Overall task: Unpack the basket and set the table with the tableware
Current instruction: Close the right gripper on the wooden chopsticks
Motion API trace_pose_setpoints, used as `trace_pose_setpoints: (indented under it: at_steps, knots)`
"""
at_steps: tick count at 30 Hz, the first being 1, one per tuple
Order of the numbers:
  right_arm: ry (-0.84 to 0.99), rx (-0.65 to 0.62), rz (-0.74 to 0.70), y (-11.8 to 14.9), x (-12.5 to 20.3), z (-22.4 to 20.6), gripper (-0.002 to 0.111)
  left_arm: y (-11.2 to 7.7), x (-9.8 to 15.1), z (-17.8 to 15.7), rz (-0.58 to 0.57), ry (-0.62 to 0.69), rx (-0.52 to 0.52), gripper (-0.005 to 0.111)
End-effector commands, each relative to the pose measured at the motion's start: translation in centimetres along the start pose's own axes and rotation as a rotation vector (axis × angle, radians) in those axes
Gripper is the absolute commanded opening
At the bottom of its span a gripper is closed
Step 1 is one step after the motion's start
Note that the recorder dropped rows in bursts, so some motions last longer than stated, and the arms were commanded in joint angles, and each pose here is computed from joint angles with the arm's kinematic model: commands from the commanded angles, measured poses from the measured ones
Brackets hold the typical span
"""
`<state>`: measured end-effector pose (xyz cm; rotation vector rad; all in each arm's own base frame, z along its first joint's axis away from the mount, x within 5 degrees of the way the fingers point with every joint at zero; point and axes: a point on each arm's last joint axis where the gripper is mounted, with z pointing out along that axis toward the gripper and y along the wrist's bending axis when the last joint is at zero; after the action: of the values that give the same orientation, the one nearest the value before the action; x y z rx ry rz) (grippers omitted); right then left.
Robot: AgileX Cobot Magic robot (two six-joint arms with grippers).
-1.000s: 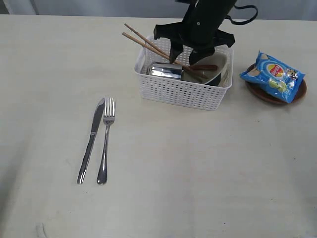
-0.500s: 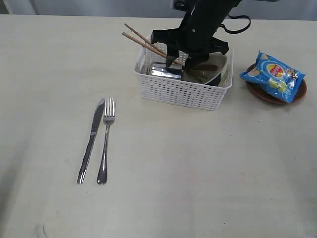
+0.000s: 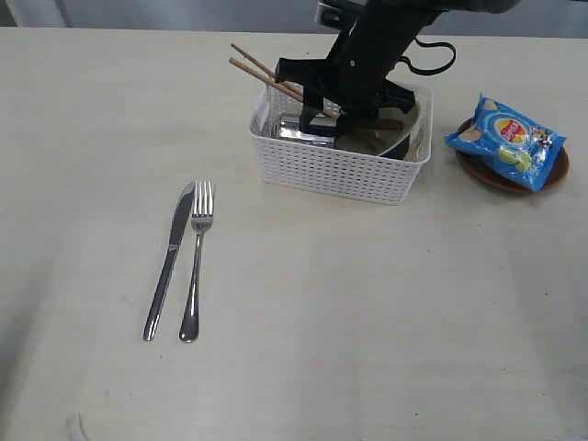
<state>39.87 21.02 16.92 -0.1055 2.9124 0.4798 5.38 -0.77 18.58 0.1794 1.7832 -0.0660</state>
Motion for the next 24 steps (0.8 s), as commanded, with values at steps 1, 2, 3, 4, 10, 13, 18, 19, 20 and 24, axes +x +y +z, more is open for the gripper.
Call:
trace_pose_setpoints:
  at_steps: [1,2,3,4,10,13,18,19,20,24]
  knots:
    - [-0.017,0.004,-0.005,-0.21,-0.25,0.46,0.045,0.02,-0.02,0.0,0.002,-0.009,-0.003,0.0]
    - [-0.02,0.003,-0.005,-0.2,-0.28,0.45,0.04,0.02,-0.02,0.0,0.002,-0.009,-0.003,0.0]
    - [-0.021,0.003,-0.01,-0.2,-0.29,0.45,0.034,0.02,-0.02,0.0,0.002,-0.009,-0.003,0.0]
    - [-0.024,0.002,-0.019,-0.19,-0.32,0.45,0.026,0.02,-0.02,0.0,0.002,-0.009,-0.003,0.0]
    - [-0.023,0.003,-0.066,-0.11,-0.27,0.47,0.0,0.02,-0.02,0.0,0.002,-0.009,-0.003,0.0]
    - [-0.019,0.004,-0.091,-0.11,-0.23,0.38,-0.001,0.02,-0.02,0.0,0.002,-0.009,-0.003,0.0]
    - [-0.011,0.005,-0.099,-0.08,-0.14,0.21,-0.001,0.02,-0.02,0.0,0.002,-0.009,-0.003,0.0]
    - [-0.006,0.006,-0.099,-0.09,-0.1,0.21,-0.001,0.02,-0.02,0.0,0.002,-0.009,-0.003,0.0]
    - [-0.002,0.007,-0.099,-0.1,-0.06,0.21,-0.001,0.02,-0.02,0.0,0.002,-0.009,-0.003,0.0]
    - [0.022,0.008,-0.084,-0.44,0.02,0.13,0.0,0.02,-0.02,0.0,0.002,-0.009,-0.003,0.0]
